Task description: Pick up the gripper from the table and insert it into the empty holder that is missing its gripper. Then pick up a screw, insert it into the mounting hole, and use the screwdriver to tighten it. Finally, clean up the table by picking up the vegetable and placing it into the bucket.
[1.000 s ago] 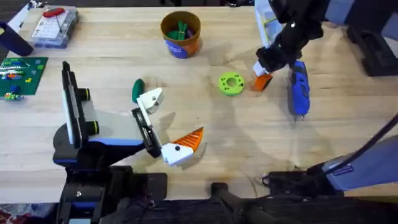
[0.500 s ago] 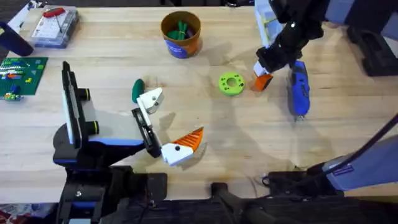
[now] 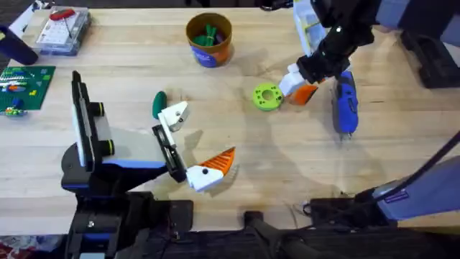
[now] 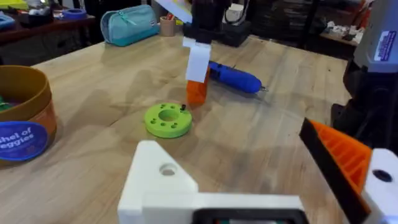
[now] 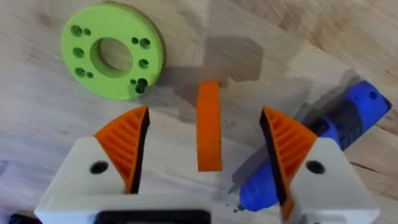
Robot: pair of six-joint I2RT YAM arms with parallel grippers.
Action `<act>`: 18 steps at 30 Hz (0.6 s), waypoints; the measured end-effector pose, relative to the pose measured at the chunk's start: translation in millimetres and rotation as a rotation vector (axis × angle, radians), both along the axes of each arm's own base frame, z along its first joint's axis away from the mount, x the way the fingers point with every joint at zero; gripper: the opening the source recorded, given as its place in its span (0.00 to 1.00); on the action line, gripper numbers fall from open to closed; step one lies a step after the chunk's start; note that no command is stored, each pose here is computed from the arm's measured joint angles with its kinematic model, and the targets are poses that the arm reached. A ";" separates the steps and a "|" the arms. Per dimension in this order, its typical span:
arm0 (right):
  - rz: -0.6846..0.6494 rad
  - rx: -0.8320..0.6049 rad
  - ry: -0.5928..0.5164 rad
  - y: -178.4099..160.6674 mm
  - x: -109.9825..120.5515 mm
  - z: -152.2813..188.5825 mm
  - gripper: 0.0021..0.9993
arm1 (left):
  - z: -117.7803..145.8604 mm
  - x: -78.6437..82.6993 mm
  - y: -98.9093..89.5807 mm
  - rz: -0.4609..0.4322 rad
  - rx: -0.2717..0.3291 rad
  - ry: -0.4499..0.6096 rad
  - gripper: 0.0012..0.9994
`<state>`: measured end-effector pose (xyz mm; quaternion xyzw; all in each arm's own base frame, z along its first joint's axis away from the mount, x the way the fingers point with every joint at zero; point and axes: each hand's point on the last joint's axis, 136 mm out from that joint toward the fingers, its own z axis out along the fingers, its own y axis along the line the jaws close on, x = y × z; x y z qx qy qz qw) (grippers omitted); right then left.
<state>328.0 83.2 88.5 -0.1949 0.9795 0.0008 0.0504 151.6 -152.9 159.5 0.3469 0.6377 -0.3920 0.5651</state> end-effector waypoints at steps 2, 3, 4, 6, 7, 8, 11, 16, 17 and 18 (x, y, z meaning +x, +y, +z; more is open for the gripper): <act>0.000 0.000 0.000 0.0 0.0 -0.1 1.00 | 0.0 0.0 0.0 0.000 0.000 0.000 0.99; 0.000 0.000 0.000 0.0 0.0 -0.1 1.00 | 0.0 0.0 0.0 0.000 0.000 0.000 0.99; 0.000 0.000 0.000 0.0 0.0 -0.1 1.00 | 0.0 0.0 0.0 0.000 0.000 0.000 0.99; 0.000 0.000 0.000 0.0 0.0 -0.1 1.00 | 0.0 0.0 0.0 0.000 0.000 0.000 0.99; 0.000 0.000 0.001 0.0 -0.2 -0.1 1.00 | 0.0 0.0 0.0 0.000 0.000 0.000 0.99; 0.000 -0.001 0.004 -0.3 -1.0 -0.2 1.00 | 0.0 0.0 0.0 0.000 0.000 0.000 0.99; 0.002 -0.011 0.041 -2.6 -10.0 -0.1 1.00 | 0.0 0.0 0.0 0.000 0.000 0.000 0.99; 0.023 -0.032 0.086 -6.8 -20.6 14.3 1.00 | 0.0 0.0 0.0 0.000 0.000 0.000 0.99; 0.024 -0.037 0.089 -7.9 -22.3 19.7 1.00 | 0.0 0.0 0.0 0.000 0.000 0.000 0.99; 0.026 -0.041 0.091 -9.0 -24.3 25.3 1.00 | 0.0 0.0 0.0 0.000 0.000 0.000 0.99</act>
